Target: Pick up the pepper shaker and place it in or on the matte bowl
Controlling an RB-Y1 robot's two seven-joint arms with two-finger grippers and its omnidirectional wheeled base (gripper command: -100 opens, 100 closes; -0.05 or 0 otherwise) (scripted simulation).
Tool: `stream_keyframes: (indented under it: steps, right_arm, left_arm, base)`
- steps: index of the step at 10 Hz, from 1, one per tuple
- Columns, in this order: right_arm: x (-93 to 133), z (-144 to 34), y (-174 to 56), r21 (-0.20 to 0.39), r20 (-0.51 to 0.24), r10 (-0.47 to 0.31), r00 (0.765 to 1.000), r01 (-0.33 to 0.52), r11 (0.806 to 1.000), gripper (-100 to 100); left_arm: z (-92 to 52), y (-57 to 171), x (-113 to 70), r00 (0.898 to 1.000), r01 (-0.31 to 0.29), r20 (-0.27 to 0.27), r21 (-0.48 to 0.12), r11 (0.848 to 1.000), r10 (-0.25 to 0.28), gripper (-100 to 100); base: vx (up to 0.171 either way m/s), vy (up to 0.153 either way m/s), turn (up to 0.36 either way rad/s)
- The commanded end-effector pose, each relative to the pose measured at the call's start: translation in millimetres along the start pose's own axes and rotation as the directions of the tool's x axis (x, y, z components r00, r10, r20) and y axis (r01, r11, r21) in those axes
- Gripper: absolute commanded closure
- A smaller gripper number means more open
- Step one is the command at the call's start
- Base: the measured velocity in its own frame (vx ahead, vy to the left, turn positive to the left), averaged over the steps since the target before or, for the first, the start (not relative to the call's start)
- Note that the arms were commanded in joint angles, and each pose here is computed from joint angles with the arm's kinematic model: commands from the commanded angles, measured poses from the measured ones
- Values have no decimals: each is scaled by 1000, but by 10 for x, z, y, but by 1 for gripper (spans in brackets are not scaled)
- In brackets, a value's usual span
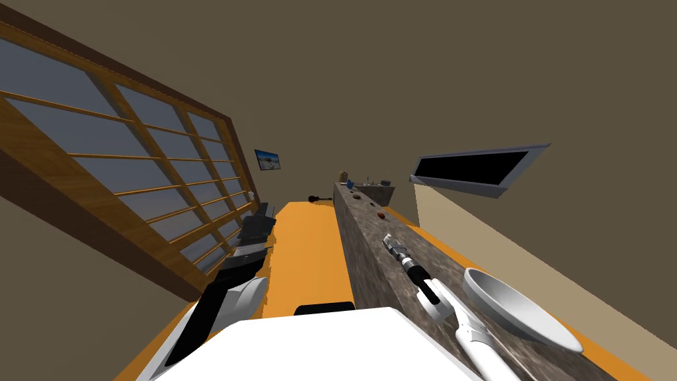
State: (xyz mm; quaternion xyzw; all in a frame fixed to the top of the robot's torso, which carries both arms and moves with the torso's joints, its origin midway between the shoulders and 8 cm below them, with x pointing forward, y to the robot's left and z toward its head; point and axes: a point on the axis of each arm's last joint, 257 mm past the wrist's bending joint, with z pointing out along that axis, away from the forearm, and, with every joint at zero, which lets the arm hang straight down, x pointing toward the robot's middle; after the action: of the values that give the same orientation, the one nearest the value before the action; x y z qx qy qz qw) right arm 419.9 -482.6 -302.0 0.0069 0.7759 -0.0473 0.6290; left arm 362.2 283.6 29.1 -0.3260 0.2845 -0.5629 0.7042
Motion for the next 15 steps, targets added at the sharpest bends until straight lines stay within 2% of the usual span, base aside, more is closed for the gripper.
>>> stream_keyframes:
  steps: [1,3,4,5,9,10,11,13,14,15]
  right_arm:
    - [3,-28,84,-26,3,-5,1000,5,1000,-100]
    - [6,-57,168,-53,7,-9,1000,9,999,-100]
    - [12,-38,143,-42,5,-7,1000,8,999,-100]
    - [10,-38,151,-44,6,-8,1000,8,999,100]
    - [4,-36,151,-45,7,-7,1000,7,999,100]
    - [4,-36,151,-45,7,-7,1000,7,999,0]
    - [3,-28,84,-26,3,-5,1000,5,1000,100]
    - [0,0,0,0,0,0,1000,0,1000,100]
    - [-18,3,31,-10,5,-2,1000,2,1000,100]
    - [-12,3,27,-8,4,-2,1000,2,1000,0]
  left_arm:
    - [0,0,0,1000,0,0,0,1000,0,0]
    - [-1,1,-1,1000,0,0,0,1000,0,0]
    - [-1,0,-1,1000,0,0,0,1000,0,0]
    - [0,0,0,1000,0,0,0,1000,0,0]
    - [0,0,0,1000,0,0,0,1000,0,0]
    - [0,0,0,1000,0,0,0,1000,0,0]
    - [0,0,0,1000,0,0,0,1000,0,0]
    - [1,0,1,1000,0,0,0,1000,0,0]
    - [1,0,1,1000,0,0,0,1000,0,0]
    - [0,0,0,1000,0,0,0,1000,0,0]
  base:
    - [102,-3,-170]
    - [183,12,-173]
    - [79,12,-24]
    - [14,2,7]
    - [2,0,0]
    - [0,0,0]
    - [-100,-6,168]
    - [-162,-16,166]
    - [-66,-16,28]
    - [-12,-2,-8]
